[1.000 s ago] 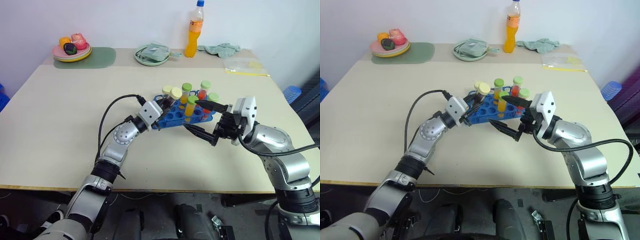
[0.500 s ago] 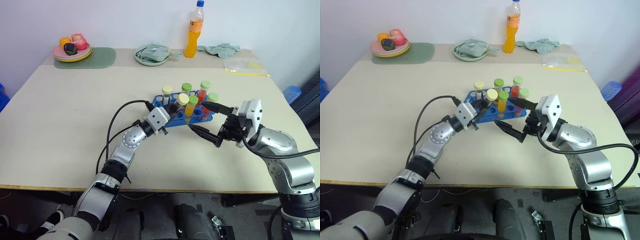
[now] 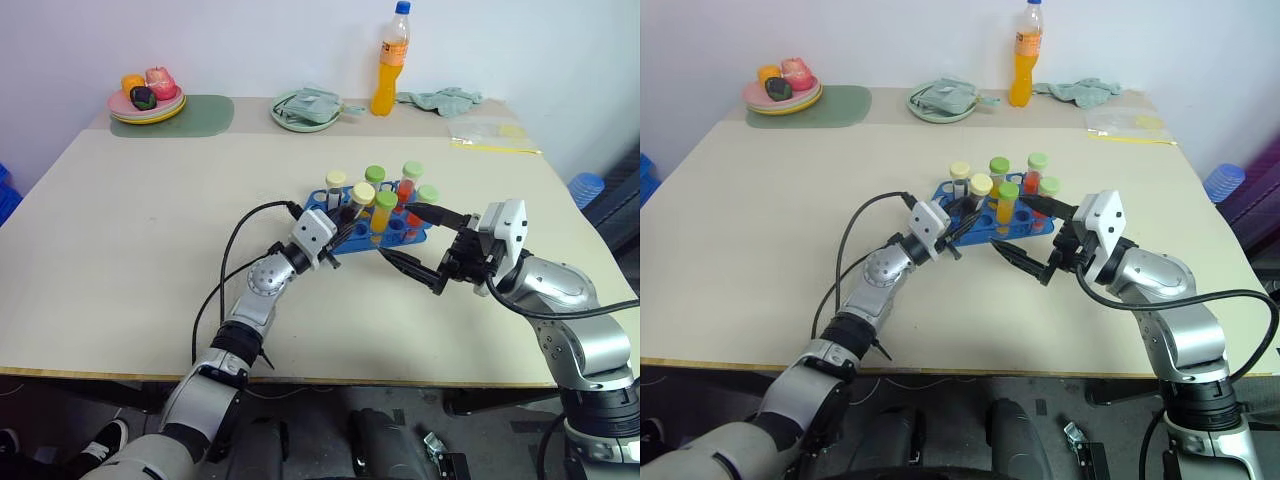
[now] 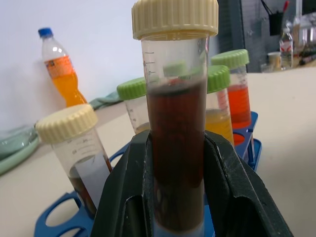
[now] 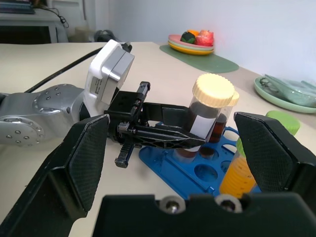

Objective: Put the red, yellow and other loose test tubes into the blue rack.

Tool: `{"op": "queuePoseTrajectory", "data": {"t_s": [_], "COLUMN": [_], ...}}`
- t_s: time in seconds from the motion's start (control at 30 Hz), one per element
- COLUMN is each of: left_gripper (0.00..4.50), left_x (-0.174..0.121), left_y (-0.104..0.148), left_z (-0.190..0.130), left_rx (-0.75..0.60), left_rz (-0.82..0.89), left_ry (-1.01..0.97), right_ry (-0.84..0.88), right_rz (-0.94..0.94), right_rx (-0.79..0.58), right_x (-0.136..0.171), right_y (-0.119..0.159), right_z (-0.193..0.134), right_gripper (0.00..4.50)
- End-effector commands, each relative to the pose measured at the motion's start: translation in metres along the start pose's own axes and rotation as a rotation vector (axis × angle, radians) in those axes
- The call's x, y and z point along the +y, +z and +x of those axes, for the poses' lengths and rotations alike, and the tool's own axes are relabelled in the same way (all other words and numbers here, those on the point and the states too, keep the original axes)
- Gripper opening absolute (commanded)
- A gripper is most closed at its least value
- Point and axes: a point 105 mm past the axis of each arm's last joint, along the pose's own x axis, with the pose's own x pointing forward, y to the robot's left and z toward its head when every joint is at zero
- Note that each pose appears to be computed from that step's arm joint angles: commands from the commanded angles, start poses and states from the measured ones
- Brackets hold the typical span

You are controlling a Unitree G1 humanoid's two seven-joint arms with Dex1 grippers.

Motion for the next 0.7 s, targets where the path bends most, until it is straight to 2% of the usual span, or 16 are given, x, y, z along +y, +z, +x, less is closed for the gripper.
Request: {"op": "queuePoseTrajectory", "data": {"t_s": [0.03, 0.13, 0.37, 0.6, 0.63, 0.7], "left_gripper": [0.82, 0.82, 0.82, 4.27, 4.44, 4.44], "left_x": [0.005, 0.012, 0.012, 0.013, 0.013, 0.012], "left_y": [-0.004, -0.002, -0.001, 0.012, 0.013, 0.019], "left_z": [-0.003, -0.003, -0.007, -0.014, -0.015, -0.019], "left_rx": [0.007, -0.010, -0.016, -0.065, -0.069, -0.075], "left_rz": [-0.090, -0.199, -0.247, -0.202, -0.203, -0.195], "left_ry": [0.029, 0.065, 0.046, 0.018, 0.015, -0.014], "right_ry": [-0.012, -0.009, -0.002, 0.012, 0.013, 0.018], "right_rz": [-0.063, -0.064, -0.067, -0.068, -0.067, -0.065], "right_rx": [-0.030, -0.036, -0.041, -0.043, -0.044, -0.044], "right_x": [-0.004, -0.004, -0.004, -0.006, -0.006, -0.006], "right_y": [0.014, 0.015, 0.016, 0.016, 0.016, 0.015], "right_z": [-0.004, -0.003, 0.001, 0.005, 0.005, 0.006], "right_gripper": [4.50, 4.50, 4.50, 4.50, 4.50, 4.50]}}
